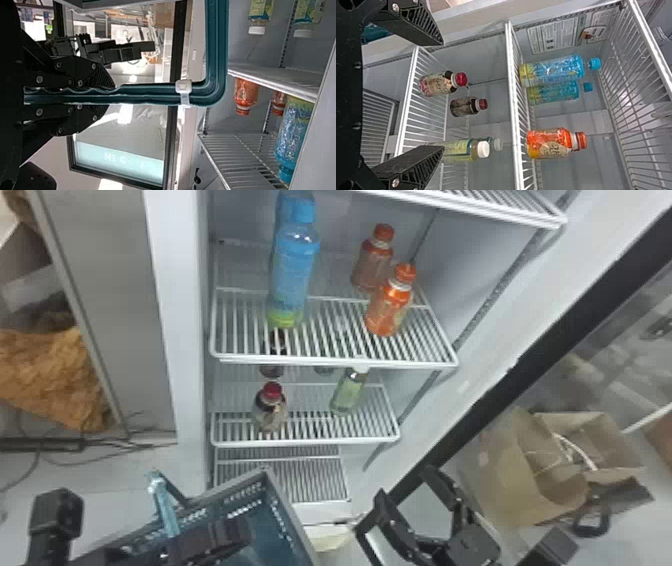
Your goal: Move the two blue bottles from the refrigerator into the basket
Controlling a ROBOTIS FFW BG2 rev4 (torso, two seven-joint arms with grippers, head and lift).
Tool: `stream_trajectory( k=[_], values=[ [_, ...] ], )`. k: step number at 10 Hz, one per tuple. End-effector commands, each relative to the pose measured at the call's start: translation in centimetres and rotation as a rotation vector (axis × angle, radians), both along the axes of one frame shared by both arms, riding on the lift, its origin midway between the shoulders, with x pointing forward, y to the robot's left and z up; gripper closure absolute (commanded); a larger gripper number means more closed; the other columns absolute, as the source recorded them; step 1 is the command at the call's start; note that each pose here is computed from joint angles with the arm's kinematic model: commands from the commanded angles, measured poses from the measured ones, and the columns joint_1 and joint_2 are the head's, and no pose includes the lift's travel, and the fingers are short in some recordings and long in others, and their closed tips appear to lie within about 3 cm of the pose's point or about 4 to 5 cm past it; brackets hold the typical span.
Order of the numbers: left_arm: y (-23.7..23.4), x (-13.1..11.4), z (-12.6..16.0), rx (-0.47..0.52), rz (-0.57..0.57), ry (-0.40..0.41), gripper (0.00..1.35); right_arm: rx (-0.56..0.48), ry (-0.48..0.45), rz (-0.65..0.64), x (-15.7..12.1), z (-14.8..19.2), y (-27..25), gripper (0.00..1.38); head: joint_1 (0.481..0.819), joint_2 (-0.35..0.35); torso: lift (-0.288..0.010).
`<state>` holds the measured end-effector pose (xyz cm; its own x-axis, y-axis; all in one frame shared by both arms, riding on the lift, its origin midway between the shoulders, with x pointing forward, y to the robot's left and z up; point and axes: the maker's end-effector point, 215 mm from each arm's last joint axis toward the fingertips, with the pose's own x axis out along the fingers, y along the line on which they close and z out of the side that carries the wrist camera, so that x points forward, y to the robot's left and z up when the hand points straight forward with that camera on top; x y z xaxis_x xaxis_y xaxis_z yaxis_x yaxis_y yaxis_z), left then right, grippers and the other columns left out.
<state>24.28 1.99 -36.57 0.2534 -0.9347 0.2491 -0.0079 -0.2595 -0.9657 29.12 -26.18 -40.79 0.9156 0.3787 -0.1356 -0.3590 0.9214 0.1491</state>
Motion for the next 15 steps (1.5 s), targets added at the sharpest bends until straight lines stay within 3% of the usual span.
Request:
stream_trajectory(
  k=[1,7,15],
  values=[
    [0.0,0.0,0.1,-0.002,0.000,0.000,1.20,0.000,-0.002,0.003,0.1,0.1,0.1,0.11,0.695,-0.350,-0.010],
    [0.0,0.1,0.1,-0.004,0.005,-0.003,1.20,0.004,-0.025,0.017,0.8,0.9,0.8,0.11,0.695,-0.350,-0.010],
    [-0.1,0.3,0.2,-0.007,0.006,-0.005,1.20,0.004,-0.139,0.049,7.1,5.1,2.4,0.10,0.695,-0.350,-0.010]
  ],
)
